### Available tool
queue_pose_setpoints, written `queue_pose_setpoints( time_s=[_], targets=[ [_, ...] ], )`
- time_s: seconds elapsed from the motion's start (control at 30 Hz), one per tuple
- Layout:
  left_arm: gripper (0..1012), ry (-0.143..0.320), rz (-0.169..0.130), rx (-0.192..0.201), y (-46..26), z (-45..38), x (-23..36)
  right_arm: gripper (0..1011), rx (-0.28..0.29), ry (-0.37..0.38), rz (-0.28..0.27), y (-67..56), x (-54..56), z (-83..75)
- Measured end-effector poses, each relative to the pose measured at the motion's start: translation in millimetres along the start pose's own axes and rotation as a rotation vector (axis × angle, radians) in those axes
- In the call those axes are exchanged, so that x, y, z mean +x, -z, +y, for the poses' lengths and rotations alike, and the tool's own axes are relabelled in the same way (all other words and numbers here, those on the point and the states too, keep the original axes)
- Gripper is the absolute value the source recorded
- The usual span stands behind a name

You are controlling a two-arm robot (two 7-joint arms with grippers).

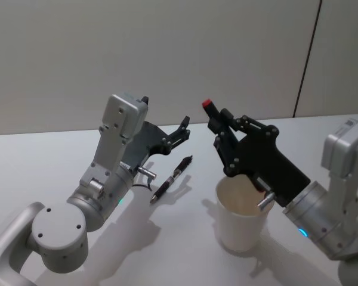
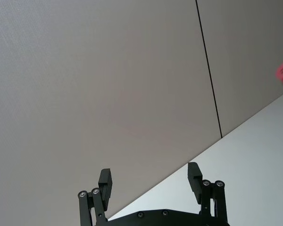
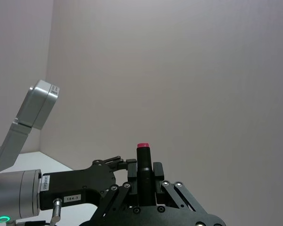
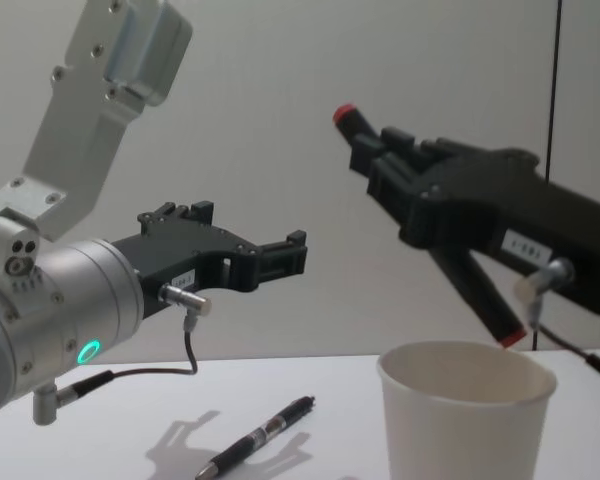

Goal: Place the pen into the pen holder.

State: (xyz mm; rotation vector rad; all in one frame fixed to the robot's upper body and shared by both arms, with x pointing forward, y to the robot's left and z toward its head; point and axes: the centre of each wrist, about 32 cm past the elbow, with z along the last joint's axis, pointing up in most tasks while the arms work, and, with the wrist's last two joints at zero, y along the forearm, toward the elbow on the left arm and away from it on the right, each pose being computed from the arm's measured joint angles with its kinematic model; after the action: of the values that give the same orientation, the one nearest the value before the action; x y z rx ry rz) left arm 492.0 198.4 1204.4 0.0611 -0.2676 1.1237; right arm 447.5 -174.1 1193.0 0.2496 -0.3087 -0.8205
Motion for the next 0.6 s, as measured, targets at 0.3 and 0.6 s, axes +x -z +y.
queue_pose_setpoints(
  time_s=[0.3, 0.6],
  targets=[
    [1001, 0.000, 0.000, 0.000, 0.0, 0.0, 0.0, 185, -0.027, -0.008, 0.010, 8.6, -2.0, 1.7],
    [1001, 0.000, 0.000, 0.000, 0.0, 0.0, 0.0, 185, -0.045, -0.004, 0.013, 11.3, 0.9, -3.4]
  ],
)
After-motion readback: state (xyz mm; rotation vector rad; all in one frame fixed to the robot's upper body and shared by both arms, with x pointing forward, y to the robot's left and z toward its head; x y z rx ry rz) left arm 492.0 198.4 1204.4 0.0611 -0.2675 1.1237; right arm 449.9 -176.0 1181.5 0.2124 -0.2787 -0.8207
